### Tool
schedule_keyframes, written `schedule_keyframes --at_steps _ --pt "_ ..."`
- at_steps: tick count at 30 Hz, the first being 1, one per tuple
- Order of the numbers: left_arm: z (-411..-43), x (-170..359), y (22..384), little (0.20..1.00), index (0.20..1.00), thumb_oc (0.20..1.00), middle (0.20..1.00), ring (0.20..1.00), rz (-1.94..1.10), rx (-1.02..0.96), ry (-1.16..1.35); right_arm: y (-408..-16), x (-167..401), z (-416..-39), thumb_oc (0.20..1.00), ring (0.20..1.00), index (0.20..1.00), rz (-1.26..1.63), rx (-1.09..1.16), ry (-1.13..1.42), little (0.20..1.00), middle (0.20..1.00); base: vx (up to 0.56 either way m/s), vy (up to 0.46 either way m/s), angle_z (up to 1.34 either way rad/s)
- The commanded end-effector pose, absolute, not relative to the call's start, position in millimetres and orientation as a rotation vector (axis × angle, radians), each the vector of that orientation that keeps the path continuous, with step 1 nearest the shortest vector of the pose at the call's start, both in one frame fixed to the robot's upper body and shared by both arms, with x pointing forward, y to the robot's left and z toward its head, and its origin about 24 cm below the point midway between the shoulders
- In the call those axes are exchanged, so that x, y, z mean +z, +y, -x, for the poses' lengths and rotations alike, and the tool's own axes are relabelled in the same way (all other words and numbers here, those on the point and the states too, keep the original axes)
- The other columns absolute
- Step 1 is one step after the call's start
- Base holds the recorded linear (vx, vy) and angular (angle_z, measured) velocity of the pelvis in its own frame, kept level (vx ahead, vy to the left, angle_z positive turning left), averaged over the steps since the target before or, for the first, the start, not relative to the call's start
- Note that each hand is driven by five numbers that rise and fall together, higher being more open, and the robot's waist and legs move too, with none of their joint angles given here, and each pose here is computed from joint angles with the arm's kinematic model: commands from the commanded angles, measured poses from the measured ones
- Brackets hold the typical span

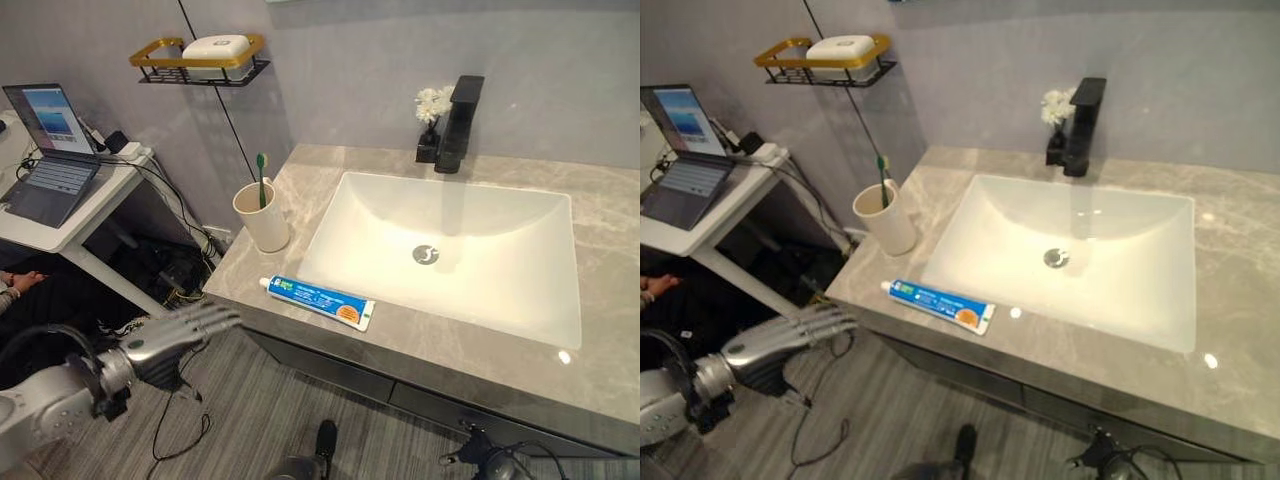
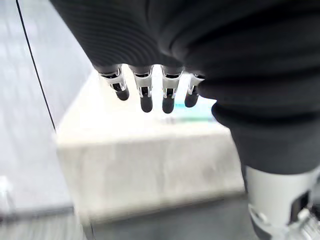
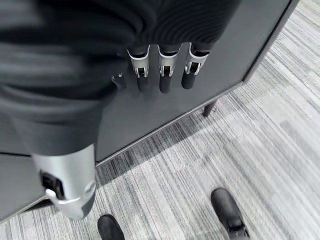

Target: Put brush and paste in cup on sink, flatten towel.

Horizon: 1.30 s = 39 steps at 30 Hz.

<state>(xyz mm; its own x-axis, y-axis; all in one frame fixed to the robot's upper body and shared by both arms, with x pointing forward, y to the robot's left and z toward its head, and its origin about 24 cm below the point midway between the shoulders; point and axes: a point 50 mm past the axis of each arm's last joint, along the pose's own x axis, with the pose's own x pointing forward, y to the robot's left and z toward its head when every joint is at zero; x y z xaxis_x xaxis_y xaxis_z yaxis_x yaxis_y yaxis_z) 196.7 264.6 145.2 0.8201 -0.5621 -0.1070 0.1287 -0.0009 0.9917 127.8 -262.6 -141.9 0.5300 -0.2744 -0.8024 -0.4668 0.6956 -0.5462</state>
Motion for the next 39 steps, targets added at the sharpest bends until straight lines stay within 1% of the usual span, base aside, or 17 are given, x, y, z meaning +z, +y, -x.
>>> schedule_keyframes --at_steps 1,2,4,8,15,21,29,39 --pt "-208 177 265 1.0 1.0 1.0 1.0 1.0 -1.395 -0.364 -0.505 -259 -134 -153 1.0 1.0 1.0 0.88 0.146 0.98 1.0 1.0 -0.03 0.044 -0.06" --pt "-209 188 262 1.0 1.0 1.0 1.0 1.0 -1.4 -0.334 -0.564 -256 -132 -160 1.0 1.0 1.0 0.868 0.141 0.953 1.0 1.0 -0.05 0.061 -0.13" --pt "-210 193 264 1.0 1.0 1.0 1.0 1.0 -1.357 -0.275 -0.577 -253 -129 -168 1.0 1.0 1.0 0.85 0.132 0.919 1.0 1.0 -0.04 0.058 -0.34" --pt "-212 191 272 1.0 1.0 1.0 1.0 1.0 -1.344 -0.231 -0.542 -247 -125 -177 1.0 1.0 1.0 0.848 0.16 0.879 1.0 1.0 -0.02 0.05 -0.49" --pt "-219 174 272 1.0 1.0 1.0 1.0 1.0 -1.37 -0.305 -0.469 -242 -122 -185 1.0 1.0 1.0 0.873 0.193 0.833 1.0 1.0 -0.03 0.053 -0.21" --pt "-222 157 280 1.0 1.0 1.0 1.0 1.0 -1.415 -0.338 -0.373 -231 -120 -191 1.0 1.0 1.0 0.911 0.254 0.787 1.0 1.0 -0.01 0.029 -0.12" --pt "-226 153 275 1.0 1.0 1.0 1.0 1.0 -1.415 -0.354 -0.384 -221 -116 -202 1.0 1.0 1.0 0.903 0.259 0.735 1.0 1.0 0.0 0.007 -0.02" --pt "-226 149 268 1.0 1.0 1.0 1.0 1.0 -1.331 -0.345 -0.392 -220 -117 -202 1.0 1.0 1.0 0.9 0.248 0.74 1.0 1.0 0.0 0.001 -0.06"
